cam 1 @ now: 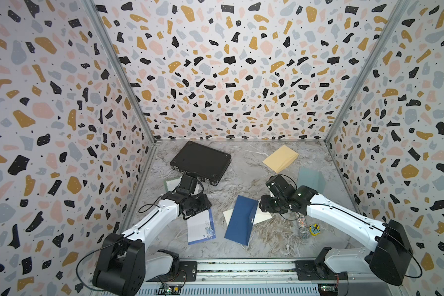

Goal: Take the letter paper out of the envelope
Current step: Place the letter paper at the center of the board, then pick up the envelope from the envelope.

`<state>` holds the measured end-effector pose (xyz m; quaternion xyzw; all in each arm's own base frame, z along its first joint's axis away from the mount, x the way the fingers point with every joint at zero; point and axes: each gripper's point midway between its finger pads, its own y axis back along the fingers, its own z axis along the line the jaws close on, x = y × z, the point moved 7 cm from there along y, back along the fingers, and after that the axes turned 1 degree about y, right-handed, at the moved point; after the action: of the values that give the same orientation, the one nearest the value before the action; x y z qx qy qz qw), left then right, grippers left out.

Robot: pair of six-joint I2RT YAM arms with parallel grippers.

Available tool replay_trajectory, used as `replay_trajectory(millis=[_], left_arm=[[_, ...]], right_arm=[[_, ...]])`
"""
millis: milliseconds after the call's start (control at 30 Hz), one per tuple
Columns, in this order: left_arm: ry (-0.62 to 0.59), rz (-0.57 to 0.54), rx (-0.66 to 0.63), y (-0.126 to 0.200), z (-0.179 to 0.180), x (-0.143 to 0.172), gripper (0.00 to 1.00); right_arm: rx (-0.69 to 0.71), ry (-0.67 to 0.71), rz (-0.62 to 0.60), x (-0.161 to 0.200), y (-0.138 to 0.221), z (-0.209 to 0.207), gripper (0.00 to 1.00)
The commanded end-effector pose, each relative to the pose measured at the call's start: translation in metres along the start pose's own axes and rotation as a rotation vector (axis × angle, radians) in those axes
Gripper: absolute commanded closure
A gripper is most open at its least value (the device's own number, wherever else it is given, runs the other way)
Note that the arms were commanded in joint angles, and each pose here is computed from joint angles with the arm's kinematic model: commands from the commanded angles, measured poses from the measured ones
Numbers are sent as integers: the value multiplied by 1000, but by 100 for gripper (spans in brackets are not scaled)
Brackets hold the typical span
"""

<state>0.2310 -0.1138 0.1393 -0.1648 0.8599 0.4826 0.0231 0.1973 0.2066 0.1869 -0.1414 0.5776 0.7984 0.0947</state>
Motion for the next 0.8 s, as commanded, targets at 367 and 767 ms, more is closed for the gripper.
replay_trajectory(millis=[367, 767], left_arm=[[-99, 125, 245, -16, -31, 37, 45], [-65, 158, 283, -12, -19, 67, 34]], right_arm=[[182, -5, -40, 21, -31, 38, 35], [242, 12, -9, 44, -59, 55, 28]])
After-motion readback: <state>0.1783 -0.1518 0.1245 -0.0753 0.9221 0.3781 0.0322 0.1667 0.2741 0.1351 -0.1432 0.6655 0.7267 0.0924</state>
